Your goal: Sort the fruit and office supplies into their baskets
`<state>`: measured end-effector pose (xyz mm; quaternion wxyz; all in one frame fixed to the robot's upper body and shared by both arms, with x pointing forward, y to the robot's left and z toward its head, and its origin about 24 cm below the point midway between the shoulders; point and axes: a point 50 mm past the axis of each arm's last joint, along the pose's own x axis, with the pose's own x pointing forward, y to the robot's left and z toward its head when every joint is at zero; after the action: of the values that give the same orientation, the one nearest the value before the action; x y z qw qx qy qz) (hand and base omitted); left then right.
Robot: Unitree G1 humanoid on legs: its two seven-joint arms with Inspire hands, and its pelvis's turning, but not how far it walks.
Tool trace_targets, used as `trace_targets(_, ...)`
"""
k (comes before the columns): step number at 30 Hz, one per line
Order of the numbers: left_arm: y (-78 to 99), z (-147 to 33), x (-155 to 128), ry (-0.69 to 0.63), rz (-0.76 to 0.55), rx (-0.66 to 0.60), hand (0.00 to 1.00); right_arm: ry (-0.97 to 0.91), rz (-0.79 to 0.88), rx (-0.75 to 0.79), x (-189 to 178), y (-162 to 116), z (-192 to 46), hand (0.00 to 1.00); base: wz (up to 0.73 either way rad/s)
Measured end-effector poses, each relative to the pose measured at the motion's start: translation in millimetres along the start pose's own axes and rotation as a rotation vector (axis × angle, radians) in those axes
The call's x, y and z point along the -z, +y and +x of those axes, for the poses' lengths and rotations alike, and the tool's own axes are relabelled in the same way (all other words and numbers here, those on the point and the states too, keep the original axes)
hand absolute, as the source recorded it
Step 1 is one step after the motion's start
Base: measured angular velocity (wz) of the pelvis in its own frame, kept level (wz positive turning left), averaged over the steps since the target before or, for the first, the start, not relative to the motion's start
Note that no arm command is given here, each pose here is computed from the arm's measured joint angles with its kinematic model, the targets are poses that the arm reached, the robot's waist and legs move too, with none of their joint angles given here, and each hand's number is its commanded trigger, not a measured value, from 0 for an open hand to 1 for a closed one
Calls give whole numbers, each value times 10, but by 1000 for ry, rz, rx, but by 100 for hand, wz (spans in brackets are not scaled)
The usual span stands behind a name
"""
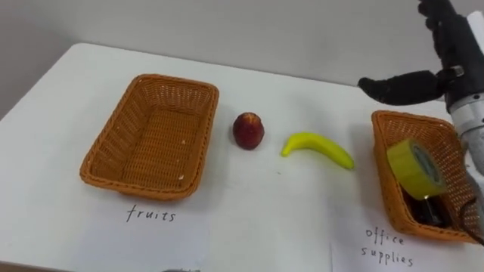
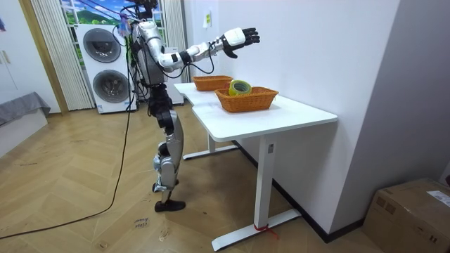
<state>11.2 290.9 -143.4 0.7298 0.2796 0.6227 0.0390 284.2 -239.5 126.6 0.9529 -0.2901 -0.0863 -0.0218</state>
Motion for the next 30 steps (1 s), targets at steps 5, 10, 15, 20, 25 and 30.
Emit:
trace_targets(5,4,6,-29,-8,6,-4,0,48,11,-64,116,159,-8,0,6)
trace_targets(10,-3,11,-65,-19,26,2,0,54,14,-66,129,169,0,0,13)
trace_targets(15,46,28,-145,-39,18,-6,0,62,5,-40,150,140,102,0,16)
trace_targets(20,90,45,-238,-62,16,-7,0,132,-30,-74,311,211,111,0,3)
trace_targets(25,135,59,-299,-77,18,-18,0,238,-64,-184,558,398,36,0,1)
trace_targets(30,148,71,-294,-68,20,-17,0,257,-69,-212,597,424,20,0,5)
